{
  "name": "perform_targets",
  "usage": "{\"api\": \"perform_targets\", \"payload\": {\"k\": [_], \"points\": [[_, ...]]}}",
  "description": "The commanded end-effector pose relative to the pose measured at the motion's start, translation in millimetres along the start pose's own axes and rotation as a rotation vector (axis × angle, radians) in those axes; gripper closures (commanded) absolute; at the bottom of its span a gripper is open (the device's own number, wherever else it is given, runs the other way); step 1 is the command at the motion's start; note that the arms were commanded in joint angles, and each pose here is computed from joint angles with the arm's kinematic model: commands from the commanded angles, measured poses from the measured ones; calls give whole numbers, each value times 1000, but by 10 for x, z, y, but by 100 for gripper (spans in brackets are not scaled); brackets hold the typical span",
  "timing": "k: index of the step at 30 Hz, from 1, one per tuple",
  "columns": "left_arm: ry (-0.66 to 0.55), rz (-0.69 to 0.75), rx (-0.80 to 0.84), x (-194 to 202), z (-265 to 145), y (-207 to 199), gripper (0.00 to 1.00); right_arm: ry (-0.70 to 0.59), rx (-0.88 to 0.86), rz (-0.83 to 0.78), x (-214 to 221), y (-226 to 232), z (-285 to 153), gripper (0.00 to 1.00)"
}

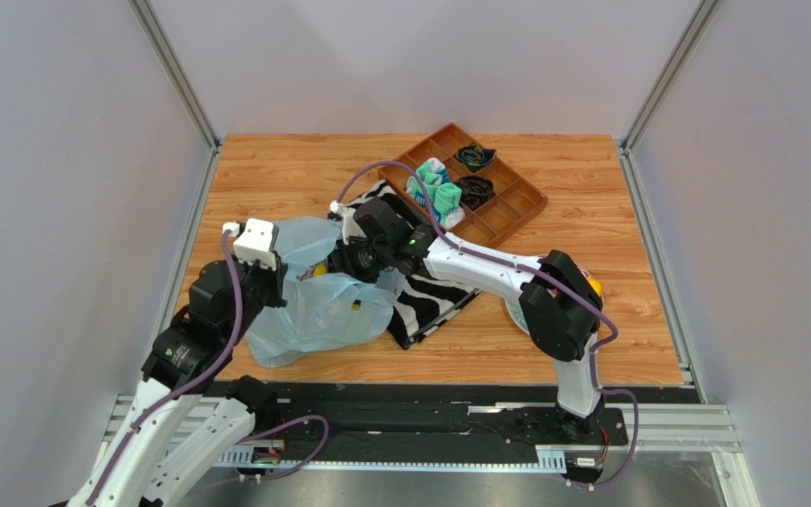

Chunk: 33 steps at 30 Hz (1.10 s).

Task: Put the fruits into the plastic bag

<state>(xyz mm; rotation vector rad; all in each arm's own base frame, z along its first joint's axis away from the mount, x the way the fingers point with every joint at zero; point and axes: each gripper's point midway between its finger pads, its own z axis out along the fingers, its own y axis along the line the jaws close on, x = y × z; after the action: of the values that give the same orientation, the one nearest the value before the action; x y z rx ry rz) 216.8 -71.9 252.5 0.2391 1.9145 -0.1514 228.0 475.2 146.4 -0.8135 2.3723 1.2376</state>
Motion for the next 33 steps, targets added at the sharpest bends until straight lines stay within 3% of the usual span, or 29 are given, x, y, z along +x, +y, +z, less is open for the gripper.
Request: {"api": "perform_targets", "payload": {"k": [1, 14, 24, 33], "points": [[-24, 6, 11, -58, -14, -14, 100, -56, -7, -62, -179, 111, -56, 49], [-29, 3, 8, -67, -20, -8, 100, -128, 34, -124, -297, 152, -290, 48], [-36, 1, 7, -78, -36, -3, 100, -246, 142, -93, -473, -118, -772, 49], [-38, 0, 3, -76, -39, 6, 100, -303, 249, -140, -211, -262, -1374, 49]]}}
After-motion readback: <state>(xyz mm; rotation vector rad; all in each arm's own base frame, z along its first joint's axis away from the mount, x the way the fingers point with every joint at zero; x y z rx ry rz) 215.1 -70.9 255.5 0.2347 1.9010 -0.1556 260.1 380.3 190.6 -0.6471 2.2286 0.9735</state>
